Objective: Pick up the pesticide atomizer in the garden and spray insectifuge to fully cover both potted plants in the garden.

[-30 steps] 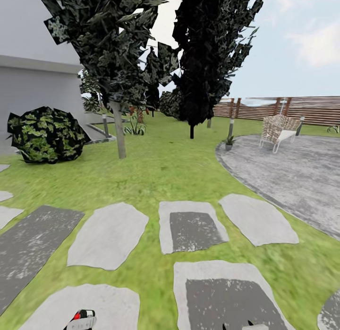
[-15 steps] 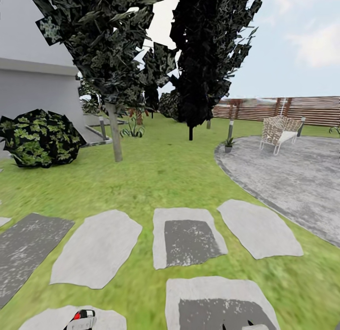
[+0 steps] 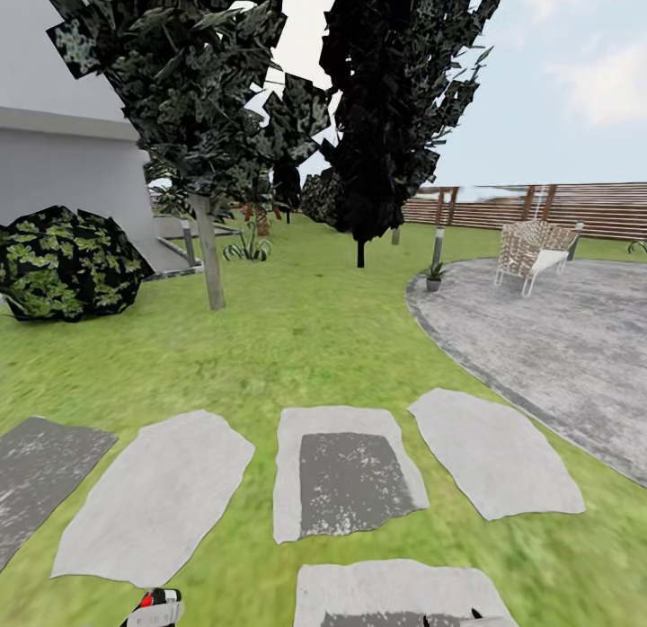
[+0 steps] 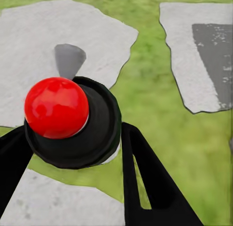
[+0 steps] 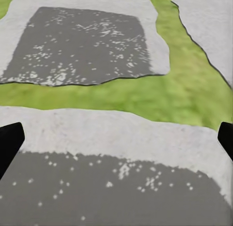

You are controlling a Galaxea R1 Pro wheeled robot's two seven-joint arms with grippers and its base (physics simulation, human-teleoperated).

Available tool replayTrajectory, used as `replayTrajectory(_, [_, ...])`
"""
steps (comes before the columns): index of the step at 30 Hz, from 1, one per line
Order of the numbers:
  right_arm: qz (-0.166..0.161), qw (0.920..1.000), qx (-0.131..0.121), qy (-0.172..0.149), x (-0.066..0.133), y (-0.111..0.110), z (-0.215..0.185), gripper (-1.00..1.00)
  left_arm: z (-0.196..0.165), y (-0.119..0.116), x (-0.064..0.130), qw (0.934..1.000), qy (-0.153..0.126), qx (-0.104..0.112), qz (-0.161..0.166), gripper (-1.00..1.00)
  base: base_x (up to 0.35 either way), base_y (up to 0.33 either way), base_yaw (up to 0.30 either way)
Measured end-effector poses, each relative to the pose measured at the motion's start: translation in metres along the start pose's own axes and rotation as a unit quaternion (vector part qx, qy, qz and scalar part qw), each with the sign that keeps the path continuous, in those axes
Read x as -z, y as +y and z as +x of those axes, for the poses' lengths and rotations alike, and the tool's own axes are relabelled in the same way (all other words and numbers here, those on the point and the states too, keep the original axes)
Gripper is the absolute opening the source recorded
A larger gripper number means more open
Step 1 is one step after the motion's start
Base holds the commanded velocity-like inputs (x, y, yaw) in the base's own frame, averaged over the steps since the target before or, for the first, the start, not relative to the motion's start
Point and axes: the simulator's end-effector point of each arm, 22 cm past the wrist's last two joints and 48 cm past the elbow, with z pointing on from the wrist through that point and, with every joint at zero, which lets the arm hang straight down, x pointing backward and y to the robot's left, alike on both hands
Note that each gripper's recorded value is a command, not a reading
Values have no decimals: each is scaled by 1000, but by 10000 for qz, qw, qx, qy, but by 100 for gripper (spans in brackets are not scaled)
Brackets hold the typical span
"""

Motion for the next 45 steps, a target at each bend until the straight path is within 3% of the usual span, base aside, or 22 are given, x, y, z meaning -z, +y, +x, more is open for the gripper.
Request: replayTrajectory(45, [1,10000,1,0,0,0,0,100,0,0,0,10000,-7,1,-1,-100,284,-161,-3])
